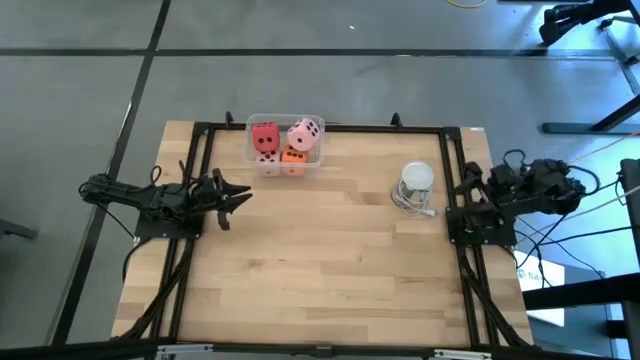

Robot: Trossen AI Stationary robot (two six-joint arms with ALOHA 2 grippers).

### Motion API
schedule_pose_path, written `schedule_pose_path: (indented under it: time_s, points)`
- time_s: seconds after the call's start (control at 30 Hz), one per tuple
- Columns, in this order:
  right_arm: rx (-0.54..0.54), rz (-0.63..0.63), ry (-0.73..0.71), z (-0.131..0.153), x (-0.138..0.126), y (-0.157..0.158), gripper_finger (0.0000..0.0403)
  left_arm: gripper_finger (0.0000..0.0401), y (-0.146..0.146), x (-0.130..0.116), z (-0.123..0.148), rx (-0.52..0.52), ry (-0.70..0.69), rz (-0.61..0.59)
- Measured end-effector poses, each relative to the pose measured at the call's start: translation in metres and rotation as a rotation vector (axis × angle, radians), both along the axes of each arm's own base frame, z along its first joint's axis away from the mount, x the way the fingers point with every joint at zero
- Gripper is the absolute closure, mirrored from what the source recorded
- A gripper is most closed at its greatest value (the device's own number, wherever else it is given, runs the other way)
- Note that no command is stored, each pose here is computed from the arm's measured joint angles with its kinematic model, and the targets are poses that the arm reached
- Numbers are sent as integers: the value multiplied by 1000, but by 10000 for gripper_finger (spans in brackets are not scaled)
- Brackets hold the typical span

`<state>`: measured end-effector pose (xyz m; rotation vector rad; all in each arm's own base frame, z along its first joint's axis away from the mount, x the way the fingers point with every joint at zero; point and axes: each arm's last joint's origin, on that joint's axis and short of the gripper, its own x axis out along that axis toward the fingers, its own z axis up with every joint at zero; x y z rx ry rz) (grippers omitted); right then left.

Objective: Pick & Place Dice
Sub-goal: Return to Home Position

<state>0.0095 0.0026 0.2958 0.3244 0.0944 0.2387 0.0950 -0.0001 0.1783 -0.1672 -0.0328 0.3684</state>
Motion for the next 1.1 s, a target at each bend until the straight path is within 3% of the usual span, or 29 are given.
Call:
schedule_pose_path:
  time_s: [0.27,0.5,0.67,1.1]
  points:
    - [-35,17,68,-41,35,9,127,301,0,0,0,-3,-2,0]
    - [8,56,-59,-41,46,13,127,303,0,0,0,-3,-2,0]
    - [-59,55,-149,-49,55,15,127,301,0,0,0,-3,-2,0]
    - [-64,58,-188,-105,81,22,127,303,0,0,0,-2,-2,0]
